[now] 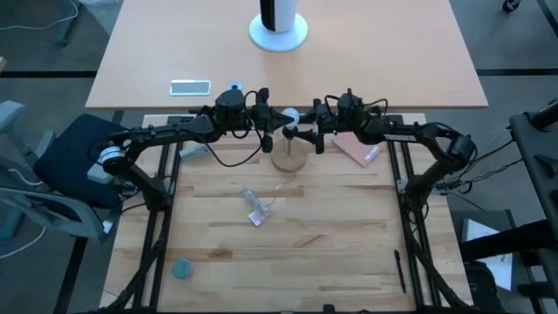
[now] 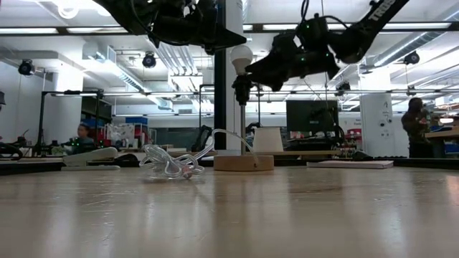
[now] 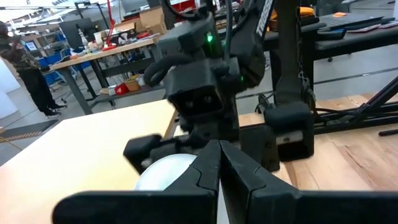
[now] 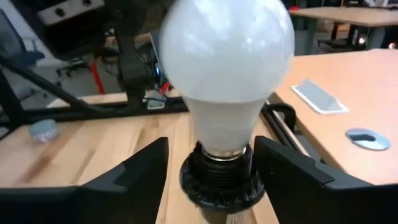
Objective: Screw lightbulb
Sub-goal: Insert the lightbulb on the desk lamp
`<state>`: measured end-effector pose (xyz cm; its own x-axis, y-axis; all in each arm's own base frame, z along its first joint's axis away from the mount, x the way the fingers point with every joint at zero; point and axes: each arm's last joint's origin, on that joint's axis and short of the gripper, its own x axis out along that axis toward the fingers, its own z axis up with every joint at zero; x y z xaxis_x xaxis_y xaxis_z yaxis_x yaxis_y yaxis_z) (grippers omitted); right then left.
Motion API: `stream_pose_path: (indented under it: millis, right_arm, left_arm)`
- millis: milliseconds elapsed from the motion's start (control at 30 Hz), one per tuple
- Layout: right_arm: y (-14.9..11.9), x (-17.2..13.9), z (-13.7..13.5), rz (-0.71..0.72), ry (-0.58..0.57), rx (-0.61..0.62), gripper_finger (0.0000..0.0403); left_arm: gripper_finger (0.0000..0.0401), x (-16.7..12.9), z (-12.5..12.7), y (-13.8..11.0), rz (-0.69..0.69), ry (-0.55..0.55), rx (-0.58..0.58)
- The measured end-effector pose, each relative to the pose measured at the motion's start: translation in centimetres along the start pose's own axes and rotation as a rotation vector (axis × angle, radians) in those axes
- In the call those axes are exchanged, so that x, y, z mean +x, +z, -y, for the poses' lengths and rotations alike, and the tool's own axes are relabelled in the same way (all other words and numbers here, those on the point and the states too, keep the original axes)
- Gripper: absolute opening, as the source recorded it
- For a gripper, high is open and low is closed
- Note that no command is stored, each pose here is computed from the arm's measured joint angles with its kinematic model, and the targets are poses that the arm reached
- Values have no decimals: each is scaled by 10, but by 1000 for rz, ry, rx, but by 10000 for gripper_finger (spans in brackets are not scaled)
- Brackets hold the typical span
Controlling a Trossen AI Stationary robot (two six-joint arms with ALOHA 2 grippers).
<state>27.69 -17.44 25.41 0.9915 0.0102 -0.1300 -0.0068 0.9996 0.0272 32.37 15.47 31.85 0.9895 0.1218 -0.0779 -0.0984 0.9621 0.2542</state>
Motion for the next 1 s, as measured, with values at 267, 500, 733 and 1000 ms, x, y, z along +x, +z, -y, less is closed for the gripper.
stream_pose_path:
  millis: [267, 500, 733, 1000]
  right_arm:
    - [17, -19, -6, -50, -189, -85, 203]
    - [13, -17, 4, -83, -357, -114, 154]
    - [19, -7, 9, -35, -291, -155, 85]
    - [22, -2, 6, -12, -149, -158, 13]
  left_arm:
    - [0, 0, 0, 0, 0, 0, 0]
    - [0, 0, 0, 0, -1, 0, 0]
    - [0, 0, 0, 0, 2, 0, 17]
    - [0, 0, 0, 0, 7, 2, 21]
